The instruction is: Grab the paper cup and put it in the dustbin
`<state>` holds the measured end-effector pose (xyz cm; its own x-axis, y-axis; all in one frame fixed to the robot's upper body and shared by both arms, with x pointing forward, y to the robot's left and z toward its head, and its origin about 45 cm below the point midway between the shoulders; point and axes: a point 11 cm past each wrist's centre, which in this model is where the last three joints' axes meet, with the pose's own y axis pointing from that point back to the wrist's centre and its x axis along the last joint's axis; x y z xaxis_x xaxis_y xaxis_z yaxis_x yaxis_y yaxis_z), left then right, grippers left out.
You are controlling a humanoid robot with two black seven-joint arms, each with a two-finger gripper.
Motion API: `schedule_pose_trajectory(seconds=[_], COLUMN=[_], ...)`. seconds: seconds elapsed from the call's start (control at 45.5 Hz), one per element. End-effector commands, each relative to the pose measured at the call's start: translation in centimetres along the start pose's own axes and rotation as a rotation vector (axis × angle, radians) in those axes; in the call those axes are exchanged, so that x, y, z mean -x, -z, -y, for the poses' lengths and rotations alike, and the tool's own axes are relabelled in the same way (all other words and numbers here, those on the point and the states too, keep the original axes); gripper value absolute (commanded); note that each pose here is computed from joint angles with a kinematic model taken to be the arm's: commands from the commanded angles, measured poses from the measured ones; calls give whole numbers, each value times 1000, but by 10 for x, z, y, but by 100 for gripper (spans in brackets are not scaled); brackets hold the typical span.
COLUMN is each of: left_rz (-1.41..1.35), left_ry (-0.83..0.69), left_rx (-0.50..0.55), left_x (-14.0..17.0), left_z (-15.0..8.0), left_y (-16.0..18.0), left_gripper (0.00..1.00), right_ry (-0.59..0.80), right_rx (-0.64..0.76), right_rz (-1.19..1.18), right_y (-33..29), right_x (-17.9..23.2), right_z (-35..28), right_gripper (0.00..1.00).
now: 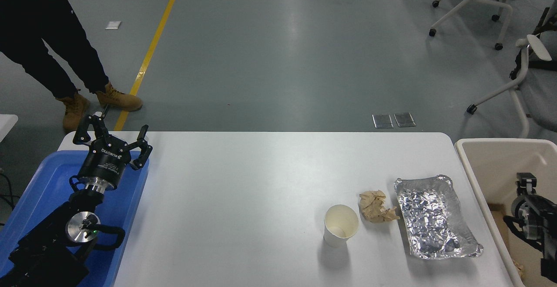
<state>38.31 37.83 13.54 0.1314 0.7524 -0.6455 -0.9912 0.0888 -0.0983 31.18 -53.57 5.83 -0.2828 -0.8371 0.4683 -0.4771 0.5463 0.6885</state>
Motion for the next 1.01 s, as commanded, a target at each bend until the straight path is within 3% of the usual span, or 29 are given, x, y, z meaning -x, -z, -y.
schedule_pose_trajectory(seconds=[0.0,0.242,0.549,0.725,0.989], left_rz=[0,0,0,0,0], left_ry=[0,0,0,0,0], left_rx=[0,0,0,0,-2], left_x=[0,0,0,0,0], left_z=[0,0,0,0,0], left_y=[0,0,0,0,0], left_gripper=[98,98,98,98,98], right_ry=[-13,-55,-19,30,225], right_rx=[-47,-222,-371,-391,-384], right_rz=[-15,-193,-528,-693,-753], right_y=[29,133,233,251,258], right_x=[-9,-24,13,46,84], right_z=[-3,-26,-77,-99,-151], right_gripper=[100,100,100,100,100])
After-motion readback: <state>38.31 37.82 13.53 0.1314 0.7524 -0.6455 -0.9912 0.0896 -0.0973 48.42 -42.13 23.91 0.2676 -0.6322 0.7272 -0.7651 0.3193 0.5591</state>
